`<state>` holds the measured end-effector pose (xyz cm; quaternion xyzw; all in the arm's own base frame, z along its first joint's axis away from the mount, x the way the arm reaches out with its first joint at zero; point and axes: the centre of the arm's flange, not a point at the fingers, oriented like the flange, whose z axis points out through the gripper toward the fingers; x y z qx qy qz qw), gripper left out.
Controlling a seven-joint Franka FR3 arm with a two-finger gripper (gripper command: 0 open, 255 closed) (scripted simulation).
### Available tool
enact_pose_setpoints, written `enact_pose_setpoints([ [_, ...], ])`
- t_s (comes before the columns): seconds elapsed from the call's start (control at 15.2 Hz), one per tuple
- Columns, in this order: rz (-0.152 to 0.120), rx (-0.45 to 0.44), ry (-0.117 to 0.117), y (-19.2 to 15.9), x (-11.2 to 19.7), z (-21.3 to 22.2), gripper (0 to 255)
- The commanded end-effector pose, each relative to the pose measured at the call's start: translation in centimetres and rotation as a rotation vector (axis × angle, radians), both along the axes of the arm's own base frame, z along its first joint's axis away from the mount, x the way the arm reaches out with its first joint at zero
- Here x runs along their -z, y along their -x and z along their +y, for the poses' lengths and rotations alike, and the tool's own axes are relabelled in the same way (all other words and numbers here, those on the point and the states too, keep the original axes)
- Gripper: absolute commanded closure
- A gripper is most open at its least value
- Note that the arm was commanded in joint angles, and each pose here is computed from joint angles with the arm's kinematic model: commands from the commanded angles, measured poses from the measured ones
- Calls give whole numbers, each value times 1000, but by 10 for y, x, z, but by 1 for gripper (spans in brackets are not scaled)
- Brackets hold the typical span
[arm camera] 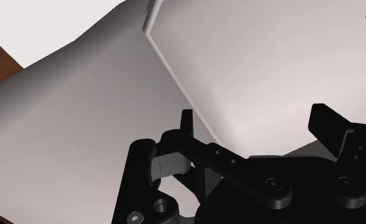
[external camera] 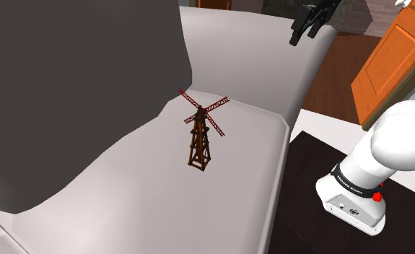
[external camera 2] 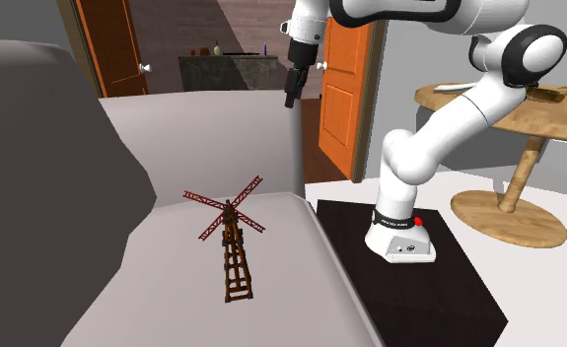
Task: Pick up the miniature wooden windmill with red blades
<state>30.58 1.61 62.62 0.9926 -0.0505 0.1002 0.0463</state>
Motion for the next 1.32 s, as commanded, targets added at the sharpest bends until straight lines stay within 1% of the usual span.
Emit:
enact_pose_setpoints([
  [0.0, 0, 0, 0, 0, 0, 0, 0],
  [0.66, 26, -170, -44, -59, 49, 96, 0],
  [1.25, 49, -324, -84, -96, 91, 192, 0],
])
